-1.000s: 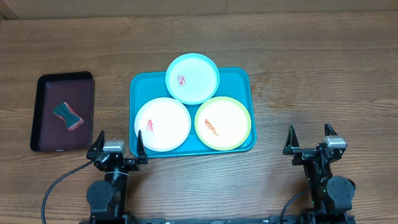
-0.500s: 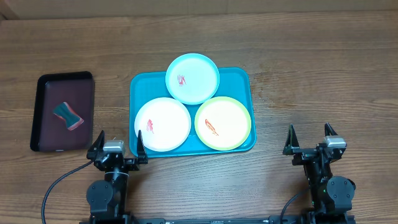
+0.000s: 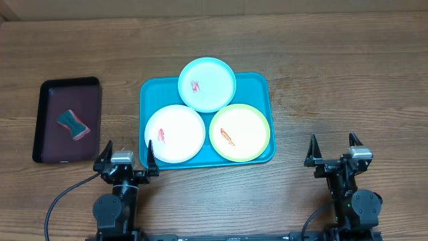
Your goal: Clean dirty plates on tray and stack at the side
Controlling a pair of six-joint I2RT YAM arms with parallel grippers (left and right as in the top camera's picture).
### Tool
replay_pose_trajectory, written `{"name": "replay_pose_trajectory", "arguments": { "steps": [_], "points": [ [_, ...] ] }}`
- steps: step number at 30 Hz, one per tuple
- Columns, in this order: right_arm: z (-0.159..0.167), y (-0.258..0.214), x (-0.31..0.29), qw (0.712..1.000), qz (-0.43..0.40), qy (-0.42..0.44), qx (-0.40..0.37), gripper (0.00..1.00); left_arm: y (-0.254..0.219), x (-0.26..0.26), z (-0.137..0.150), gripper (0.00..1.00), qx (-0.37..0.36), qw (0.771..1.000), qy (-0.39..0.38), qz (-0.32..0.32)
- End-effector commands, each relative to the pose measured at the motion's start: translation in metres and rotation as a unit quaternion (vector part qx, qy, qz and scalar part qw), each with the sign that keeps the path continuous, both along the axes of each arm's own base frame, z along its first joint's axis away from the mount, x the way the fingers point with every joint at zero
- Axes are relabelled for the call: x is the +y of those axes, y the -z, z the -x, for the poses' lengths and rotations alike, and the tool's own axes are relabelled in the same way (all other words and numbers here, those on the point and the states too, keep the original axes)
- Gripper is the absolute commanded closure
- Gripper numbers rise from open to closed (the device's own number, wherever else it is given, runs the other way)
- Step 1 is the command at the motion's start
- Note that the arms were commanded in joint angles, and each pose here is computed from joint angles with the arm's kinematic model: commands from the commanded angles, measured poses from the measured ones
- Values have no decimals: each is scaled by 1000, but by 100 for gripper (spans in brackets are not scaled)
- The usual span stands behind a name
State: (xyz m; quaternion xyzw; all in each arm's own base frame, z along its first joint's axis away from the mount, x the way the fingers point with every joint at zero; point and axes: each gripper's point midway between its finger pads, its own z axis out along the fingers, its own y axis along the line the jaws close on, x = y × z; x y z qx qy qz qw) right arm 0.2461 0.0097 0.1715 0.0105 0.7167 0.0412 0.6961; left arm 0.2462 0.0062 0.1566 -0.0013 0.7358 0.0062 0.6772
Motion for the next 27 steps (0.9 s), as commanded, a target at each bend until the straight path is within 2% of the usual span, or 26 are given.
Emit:
{"name": "replay_pose_trajectory", "arguments": {
  "steps": [1,6,12,16,19,24,25,27],
  "points": [
    [0,2,2,1000,2,-5,-2,0,0,0,0,0,-5,1000,-1,-8],
    [0,2,2,1000,2,-5,-2,0,-15,-17,0,0,-35,998,49,-4],
    [0,2,2,1000,2,-5,-2,0,-67,-56,13,0,-144,976,161,-22],
    [0,2,2,1000,2,-5,-2,0,-104,-59,25,0,-220,961,166,-39],
    [0,2,2,1000,2,-5,-2,0,-127,-53,30,0,-242,958,147,-41],
    [0,2,2,1000,2,-5,-2,0,-149,-38,20,0,-163,981,107,-18],
    [0,2,2,1000,2,-5,-2,0,-150,-37,8,0,-100,989,107,-9],
    [0,2,2,1000,2,-5,-2,0,-146,-41,-7,0,-29,992,120,-8]
  ]
}}
